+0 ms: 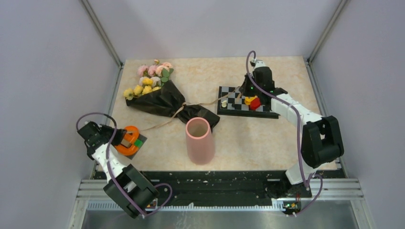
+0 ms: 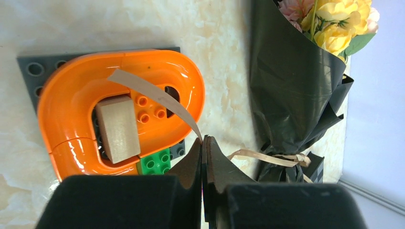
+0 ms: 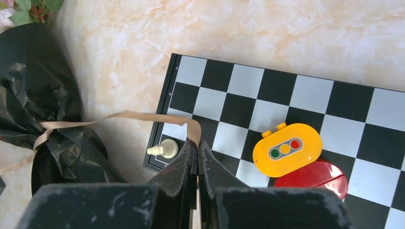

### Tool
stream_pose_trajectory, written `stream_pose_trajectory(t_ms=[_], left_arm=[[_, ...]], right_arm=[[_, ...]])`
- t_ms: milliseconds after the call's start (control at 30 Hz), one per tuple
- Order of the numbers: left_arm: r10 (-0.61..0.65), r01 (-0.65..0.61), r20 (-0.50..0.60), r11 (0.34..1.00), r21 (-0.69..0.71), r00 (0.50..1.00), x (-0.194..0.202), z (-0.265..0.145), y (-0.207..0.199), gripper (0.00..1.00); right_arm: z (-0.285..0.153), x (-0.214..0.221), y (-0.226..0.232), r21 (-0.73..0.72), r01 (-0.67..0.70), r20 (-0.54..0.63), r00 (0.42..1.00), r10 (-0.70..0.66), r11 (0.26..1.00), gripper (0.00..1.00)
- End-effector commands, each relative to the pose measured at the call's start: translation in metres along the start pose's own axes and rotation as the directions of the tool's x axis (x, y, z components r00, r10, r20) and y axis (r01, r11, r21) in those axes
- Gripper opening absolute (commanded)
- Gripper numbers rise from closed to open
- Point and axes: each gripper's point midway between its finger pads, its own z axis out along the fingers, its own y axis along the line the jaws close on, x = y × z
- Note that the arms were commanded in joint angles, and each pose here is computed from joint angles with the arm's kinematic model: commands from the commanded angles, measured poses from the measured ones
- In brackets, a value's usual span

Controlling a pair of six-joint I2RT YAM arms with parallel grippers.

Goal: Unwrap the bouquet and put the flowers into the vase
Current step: Untie the ribbon from the wrapping paper.

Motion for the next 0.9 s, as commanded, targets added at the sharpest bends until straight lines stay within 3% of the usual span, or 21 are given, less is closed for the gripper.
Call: stream_pose_trajectory(t_ms=[0, 400, 767, 867], left_arm=[[0.039, -0.040, 0.047, 0.999, 0.020, 0.998, -0.018, -0.011, -0.007, 0.00], [0.155, -0.118, 0.239, 0.980, -0.161, 0.959, -0.051, -0.046, 0.004, 0.00], [0.167, -0.133, 0.228, 0.979, -0.156, 0.959, -0.047, -0.048, 0.003, 0.00], [0.169, -0.143, 0.216, 0.981, -0.132, 0.962, -0.046, -0.046, -0.002, 0.06]], right_arm=[[-0.016, -0.024, -0.005, 0.015, -0.016, 0.072, 0.997, 0.015, 1.000, 0.00], [-0.032, -0.054, -0.025, 0.111, 0.002, 0.144, 0.989, -0.018, 0.994, 0.00], [-0.029, -0.059, -0.030, 0.150, 0.002, 0.134, 0.991, -0.022, 0.989, 0.00], [-0.031, -0.061, -0.032, 0.167, -0.001, 0.119, 0.993, -0.019, 0.986, 0.00]])
